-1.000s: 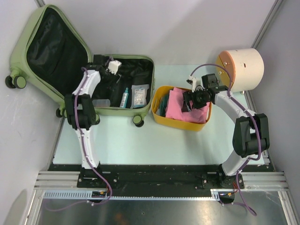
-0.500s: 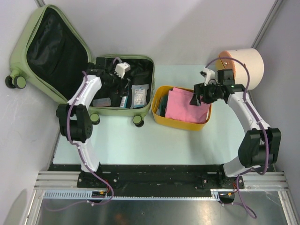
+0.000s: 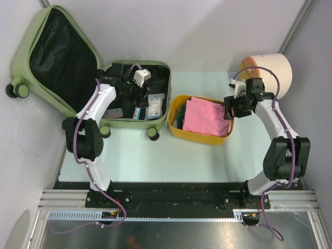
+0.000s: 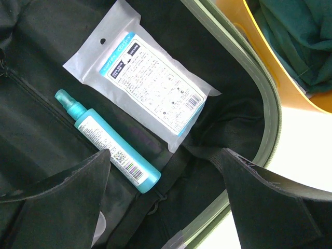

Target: Open, take out, and arrange the luggage

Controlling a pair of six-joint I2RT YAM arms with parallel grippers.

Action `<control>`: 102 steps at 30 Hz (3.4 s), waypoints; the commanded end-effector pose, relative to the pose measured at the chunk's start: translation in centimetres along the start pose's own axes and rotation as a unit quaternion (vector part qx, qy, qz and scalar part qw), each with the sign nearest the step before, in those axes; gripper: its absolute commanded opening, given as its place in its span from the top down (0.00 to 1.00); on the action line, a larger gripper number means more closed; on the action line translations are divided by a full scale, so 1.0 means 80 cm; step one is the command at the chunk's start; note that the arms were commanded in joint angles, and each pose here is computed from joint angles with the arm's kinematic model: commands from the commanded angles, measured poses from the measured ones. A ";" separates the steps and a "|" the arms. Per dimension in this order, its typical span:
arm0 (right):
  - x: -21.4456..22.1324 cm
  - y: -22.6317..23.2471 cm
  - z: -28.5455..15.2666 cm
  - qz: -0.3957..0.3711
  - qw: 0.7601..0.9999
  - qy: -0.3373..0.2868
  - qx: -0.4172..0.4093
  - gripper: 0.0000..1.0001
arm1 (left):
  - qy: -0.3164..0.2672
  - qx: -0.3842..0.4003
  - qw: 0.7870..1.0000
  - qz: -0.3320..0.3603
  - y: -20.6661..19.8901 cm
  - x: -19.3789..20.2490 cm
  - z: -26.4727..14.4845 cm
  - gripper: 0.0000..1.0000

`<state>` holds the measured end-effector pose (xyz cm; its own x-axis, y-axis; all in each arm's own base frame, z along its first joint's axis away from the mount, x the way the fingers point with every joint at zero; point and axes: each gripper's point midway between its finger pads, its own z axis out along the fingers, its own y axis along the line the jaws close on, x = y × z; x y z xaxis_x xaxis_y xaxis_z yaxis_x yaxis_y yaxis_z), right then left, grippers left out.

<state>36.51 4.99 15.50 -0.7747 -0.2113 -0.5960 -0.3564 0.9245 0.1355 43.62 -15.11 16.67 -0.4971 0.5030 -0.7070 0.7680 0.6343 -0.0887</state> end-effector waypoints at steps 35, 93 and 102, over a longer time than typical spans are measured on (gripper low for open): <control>0.066 -0.088 -0.133 -0.239 0.970 0.032 0.028 0.10 | -0.046 0.019 0.999 0.020 -0.041 -0.019 -0.029 0.10; 0.081 -0.255 -0.063 -0.195 0.967 0.118 0.110 1.00 | -0.020 0.043 0.998 0.033 -0.099 0.012 -0.027 0.12; 0.077 -0.336 -0.106 -0.174 0.956 0.087 0.219 1.00 | -0.024 0.048 0.998 0.034 -0.094 0.003 -0.020 0.12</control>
<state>34.88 -20.20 11.22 -0.7865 -0.4582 -0.4142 -0.4201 0.8884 -0.1850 36.55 -17.77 16.40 -0.4692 0.5303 -0.7062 0.8162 0.5658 -0.1174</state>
